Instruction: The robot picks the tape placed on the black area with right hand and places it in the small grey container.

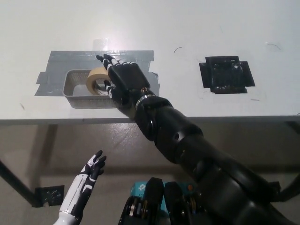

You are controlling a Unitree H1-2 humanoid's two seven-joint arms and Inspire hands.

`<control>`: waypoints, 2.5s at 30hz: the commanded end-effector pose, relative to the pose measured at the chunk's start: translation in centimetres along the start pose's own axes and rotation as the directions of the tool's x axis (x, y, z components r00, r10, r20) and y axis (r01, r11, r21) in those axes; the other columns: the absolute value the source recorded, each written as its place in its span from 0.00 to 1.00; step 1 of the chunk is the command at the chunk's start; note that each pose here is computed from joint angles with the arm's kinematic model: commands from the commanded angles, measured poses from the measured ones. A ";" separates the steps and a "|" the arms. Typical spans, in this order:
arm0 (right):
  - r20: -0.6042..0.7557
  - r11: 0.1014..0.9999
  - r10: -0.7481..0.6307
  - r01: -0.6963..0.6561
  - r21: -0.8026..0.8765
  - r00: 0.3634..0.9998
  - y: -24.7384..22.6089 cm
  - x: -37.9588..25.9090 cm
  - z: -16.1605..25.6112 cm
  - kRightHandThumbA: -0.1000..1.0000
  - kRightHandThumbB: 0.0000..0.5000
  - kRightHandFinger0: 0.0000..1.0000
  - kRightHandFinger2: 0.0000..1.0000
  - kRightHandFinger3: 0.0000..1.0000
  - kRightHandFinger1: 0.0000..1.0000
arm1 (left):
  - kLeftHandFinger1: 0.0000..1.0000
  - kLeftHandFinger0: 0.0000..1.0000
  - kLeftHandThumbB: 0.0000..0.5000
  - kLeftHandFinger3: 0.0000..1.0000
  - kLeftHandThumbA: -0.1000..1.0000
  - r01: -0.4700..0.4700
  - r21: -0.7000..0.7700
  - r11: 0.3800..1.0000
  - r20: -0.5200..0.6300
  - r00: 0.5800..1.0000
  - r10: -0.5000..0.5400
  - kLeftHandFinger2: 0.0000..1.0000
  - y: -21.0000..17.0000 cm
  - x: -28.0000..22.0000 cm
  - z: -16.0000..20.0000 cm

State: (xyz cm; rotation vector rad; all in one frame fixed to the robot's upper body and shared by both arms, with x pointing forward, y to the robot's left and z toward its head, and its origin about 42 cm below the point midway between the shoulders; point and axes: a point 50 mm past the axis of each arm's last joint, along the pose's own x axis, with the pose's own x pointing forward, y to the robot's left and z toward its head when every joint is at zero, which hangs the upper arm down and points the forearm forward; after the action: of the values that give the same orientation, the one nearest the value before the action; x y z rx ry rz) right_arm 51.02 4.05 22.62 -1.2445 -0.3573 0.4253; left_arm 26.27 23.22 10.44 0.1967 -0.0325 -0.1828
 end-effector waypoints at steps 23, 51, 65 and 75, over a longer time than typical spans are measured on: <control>0.289 0.794 0.288 -0.397 0.461 0.913 -18.6 0.2 -0.6 0.83 1.00 1.00 1.00 1.00 1.00 | 1.00 1.00 0.25 1.00 0.93 0.013 0.015 1.000 0.043 0.999 -0.014 1.00 1.4 0.6 0.6; 0.277 0.748 -0.473 0.215 0.628 0.836 -21.8 -30.4 -10.6 1.00 0.87 1.00 1.00 1.00 1.00 | 1.00 1.00 0.29 1.00 0.99 -0.078 -0.037 0.996 0.064 0.995 0.080 1.00 3.1 2.2 1.1; -0.032 0.530 -0.378 0.244 0.812 0.925 -4.3 -35.0 -12.6 0.99 0.62 1.00 1.00 1.00 1.00 | 1.00 1.00 0.35 1.00 1.00 -0.045 -0.078 0.996 0.037 0.998 0.048 1.00 2.0 1.3 0.1; -0.202 0.376 -0.204 0.267 0.887 0.958 5.9 -32.9 -15.2 0.99 0.40 1.00 1.00 1.00 1.00 | 1.00 1.00 0.39 1.00 1.00 -0.055 -0.080 0.995 0.012 0.998 0.056 1.00 2.4 0.4 -0.7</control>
State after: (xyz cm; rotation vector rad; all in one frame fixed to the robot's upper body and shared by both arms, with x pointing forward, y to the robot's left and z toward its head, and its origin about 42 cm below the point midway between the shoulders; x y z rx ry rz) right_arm 28.14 -23.34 11.81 -0.1262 -0.0403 0.3340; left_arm 27.41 24.80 9.57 0.1468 0.0005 -0.1269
